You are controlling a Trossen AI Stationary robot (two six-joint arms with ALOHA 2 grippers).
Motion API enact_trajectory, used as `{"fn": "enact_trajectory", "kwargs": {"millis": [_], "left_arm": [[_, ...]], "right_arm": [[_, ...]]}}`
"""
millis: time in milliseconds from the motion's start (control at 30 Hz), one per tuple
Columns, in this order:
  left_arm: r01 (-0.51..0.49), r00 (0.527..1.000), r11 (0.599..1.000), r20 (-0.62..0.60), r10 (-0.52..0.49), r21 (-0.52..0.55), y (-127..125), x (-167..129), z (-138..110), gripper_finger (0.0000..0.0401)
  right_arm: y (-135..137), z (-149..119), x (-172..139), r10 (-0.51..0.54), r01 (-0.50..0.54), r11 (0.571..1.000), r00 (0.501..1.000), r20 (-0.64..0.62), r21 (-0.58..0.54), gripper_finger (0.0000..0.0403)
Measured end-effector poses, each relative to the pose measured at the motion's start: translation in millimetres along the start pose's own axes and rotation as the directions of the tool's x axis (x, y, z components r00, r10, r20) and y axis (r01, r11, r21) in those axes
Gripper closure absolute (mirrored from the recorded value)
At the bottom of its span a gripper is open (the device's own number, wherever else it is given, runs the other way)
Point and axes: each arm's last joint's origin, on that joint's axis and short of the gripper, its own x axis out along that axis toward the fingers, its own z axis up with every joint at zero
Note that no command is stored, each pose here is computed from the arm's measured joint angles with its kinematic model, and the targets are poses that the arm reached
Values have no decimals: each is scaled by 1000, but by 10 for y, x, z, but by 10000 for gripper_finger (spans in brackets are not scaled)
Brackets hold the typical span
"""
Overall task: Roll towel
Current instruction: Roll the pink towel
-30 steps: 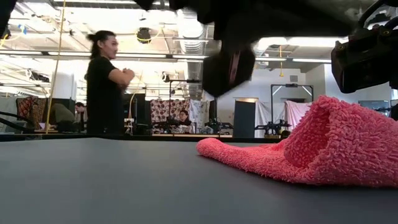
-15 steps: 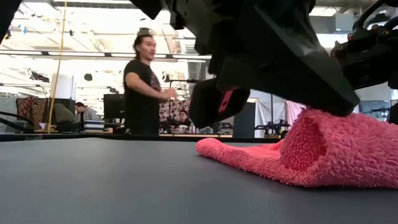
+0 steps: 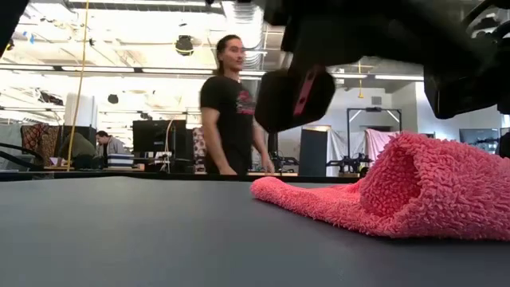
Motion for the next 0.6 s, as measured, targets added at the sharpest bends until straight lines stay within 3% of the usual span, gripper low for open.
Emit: {"fn": "enact_trajectory", "kwargs": {"millis": [133,600], "left_arm": [[-148,987,988,50,150,-33,109,-10,0,401],[-140,990,989,-26,139,-36,152,-24,-12,401]], "right_arm": [[0,0,0,0,0,1000,1000,0,1,271],[1,0,0,1,-1,1000,1000,0,4,271]]}}
